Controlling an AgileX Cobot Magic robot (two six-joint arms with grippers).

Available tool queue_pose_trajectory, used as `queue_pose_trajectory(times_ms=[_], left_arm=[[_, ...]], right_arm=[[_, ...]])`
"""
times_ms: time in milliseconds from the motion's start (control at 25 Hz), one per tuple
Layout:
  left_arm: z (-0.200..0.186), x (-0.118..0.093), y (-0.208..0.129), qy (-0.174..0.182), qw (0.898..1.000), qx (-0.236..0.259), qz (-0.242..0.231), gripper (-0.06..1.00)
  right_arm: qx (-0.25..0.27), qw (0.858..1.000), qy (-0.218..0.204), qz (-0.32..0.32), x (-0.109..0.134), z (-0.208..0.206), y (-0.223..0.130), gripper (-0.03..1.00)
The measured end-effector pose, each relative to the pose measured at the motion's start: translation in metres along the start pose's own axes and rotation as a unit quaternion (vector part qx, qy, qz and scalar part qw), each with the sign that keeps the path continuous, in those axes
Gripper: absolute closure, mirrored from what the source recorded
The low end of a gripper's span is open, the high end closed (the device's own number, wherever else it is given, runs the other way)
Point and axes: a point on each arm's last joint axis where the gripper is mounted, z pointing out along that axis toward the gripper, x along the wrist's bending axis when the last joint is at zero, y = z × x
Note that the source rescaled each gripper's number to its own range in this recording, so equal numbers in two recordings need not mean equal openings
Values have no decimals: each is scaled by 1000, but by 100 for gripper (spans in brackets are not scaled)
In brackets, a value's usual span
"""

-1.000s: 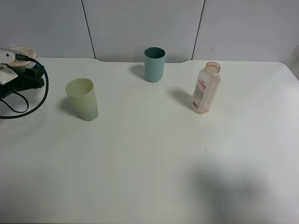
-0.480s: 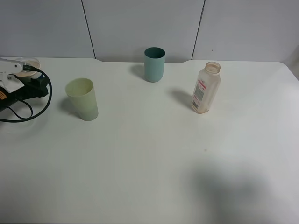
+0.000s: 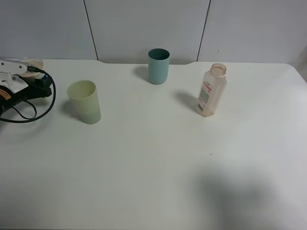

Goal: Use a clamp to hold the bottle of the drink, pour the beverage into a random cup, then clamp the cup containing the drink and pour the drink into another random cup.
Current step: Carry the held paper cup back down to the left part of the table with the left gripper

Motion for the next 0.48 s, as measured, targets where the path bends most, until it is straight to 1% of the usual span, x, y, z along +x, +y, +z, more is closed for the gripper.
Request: queue_pose_trajectory(times_ms=[240,480], left_arm=[[9,4,-2,0,1000,-6,1,92],[20,4,-8,-9,1000,-8,-13,92]], right_arm=[[0,1000,0,0,0,0,0,-3],[0,1000,0,0,0,0,0,-3]])
